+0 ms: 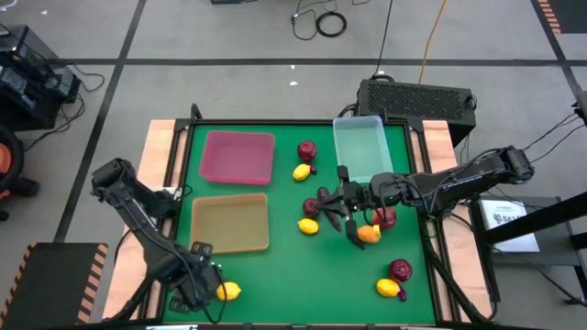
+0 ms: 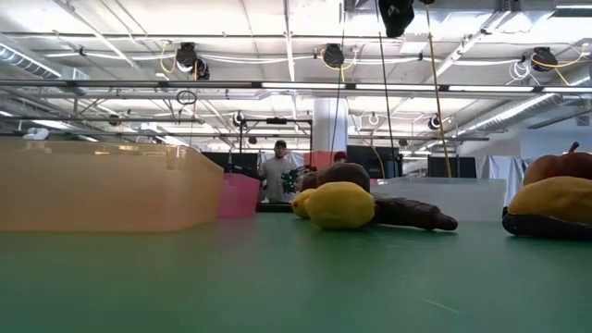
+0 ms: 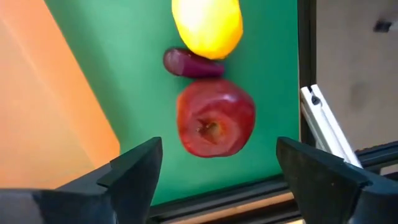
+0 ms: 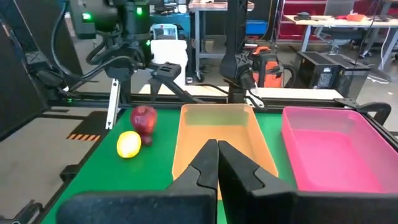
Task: Sort produce into baskets
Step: Put the apple into the pink bin
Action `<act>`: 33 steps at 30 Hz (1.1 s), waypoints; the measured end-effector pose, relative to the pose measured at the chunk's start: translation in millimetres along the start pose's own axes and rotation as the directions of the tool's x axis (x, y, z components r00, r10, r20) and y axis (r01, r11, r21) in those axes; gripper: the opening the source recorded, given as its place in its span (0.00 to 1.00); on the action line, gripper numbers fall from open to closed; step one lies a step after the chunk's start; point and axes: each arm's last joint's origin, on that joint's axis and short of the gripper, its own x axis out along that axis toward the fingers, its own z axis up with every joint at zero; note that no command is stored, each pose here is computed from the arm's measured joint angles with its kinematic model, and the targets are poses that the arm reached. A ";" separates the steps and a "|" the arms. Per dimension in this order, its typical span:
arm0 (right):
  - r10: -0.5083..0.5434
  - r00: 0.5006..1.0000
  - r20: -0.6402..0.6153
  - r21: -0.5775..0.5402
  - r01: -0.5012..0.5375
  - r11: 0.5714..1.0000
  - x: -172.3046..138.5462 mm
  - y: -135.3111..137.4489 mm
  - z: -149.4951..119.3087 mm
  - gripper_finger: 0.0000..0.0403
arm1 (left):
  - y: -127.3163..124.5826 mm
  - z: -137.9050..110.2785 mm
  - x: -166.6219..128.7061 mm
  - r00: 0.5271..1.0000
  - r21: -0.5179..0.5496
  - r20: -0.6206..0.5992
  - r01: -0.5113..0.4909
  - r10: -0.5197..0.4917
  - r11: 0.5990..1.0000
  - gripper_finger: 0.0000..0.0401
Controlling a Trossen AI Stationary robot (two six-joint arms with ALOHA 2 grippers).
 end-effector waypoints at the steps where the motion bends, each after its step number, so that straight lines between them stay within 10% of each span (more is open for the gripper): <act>1: -0.018 1.000 -0.002 0.005 0.018 1.000 0.4 -0.5 -0.5 0.00 | -0.2 -3.7 2.9 1.000 0.000 0.008 0.005 -0.005 1.000 0.80; 33: -0.151 0.988 0.008 0.041 0.151 0.988 0.9 -14.2 0.4 0.00 | 5.5 -27.5 71.5 0.990 0.053 0.140 0.014 -0.022 0.999 0.80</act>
